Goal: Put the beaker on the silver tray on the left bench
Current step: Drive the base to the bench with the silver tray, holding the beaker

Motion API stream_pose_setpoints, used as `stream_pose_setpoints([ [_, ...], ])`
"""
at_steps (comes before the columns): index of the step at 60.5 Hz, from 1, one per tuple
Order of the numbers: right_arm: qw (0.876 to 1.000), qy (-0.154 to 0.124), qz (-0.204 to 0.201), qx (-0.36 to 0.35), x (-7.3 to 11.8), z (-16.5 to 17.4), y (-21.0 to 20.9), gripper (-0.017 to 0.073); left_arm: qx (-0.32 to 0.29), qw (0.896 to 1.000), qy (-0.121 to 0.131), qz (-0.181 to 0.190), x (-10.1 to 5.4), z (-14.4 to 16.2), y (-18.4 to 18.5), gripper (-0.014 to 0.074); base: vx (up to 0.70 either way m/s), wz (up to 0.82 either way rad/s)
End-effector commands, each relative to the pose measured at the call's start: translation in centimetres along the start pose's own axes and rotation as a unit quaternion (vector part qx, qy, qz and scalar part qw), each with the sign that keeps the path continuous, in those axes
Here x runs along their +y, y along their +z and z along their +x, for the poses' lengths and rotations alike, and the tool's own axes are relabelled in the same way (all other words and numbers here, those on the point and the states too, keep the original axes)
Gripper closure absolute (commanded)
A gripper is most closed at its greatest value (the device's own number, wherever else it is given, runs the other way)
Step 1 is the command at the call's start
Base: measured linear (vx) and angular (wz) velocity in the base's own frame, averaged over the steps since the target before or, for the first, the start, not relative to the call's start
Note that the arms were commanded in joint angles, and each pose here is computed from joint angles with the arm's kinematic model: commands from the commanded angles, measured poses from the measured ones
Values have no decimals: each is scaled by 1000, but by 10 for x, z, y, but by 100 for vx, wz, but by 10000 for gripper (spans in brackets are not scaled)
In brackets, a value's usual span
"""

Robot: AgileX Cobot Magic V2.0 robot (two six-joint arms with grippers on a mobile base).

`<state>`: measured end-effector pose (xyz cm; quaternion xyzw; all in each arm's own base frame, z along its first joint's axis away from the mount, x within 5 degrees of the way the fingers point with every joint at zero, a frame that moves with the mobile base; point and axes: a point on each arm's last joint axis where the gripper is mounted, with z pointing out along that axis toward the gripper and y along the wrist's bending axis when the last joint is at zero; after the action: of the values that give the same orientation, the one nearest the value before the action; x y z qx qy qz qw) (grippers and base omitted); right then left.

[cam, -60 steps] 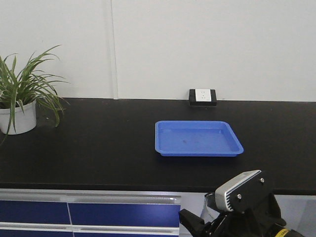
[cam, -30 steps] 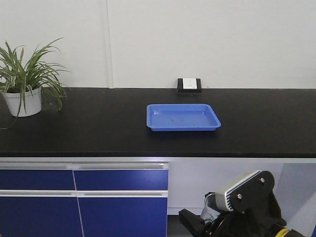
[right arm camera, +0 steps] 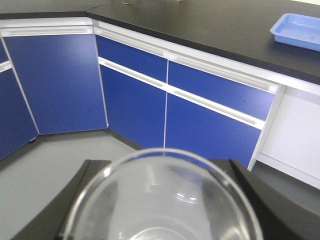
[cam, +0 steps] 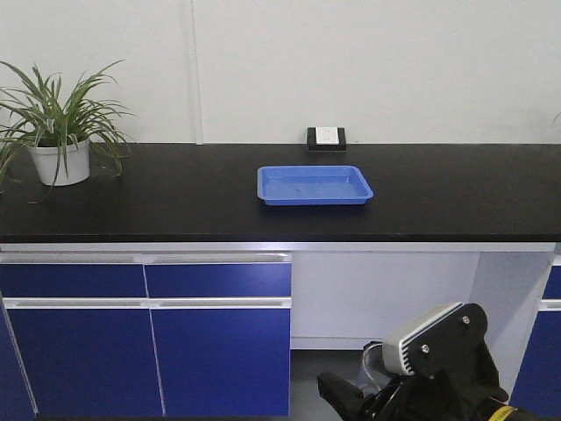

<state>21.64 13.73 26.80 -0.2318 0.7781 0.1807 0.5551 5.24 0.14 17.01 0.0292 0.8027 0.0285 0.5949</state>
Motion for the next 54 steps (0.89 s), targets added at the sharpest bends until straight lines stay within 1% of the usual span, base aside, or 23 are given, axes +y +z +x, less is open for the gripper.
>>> stream_pose_setpoints([
  [1, 998, -5, -10, -61, 2, -20, -5, 571, -35, 999, -2, 3, -1, -1, 1, 592, -24, 0],
  [15, 998, -5, -10, -61, 2, -20, -5, 571, -35, 999, -2, 3, -1, -1, 1, 592, -20, 9],
  [26, 998, -5, -10, -61, 2, -20, -5, 571, -35, 999, -2, 3, -1, -1, 1, 592, -13, 34],
  [41, 998, -5, -10, -61, 2, -20, -5, 571, -35, 999, -2, 3, -1, -1, 1, 592, -9, 52],
  [54, 998, -5, -10, -61, 2, -20, -5, 571, -35, 999, -2, 3, -1, -1, 1, 592, -6, 76],
])
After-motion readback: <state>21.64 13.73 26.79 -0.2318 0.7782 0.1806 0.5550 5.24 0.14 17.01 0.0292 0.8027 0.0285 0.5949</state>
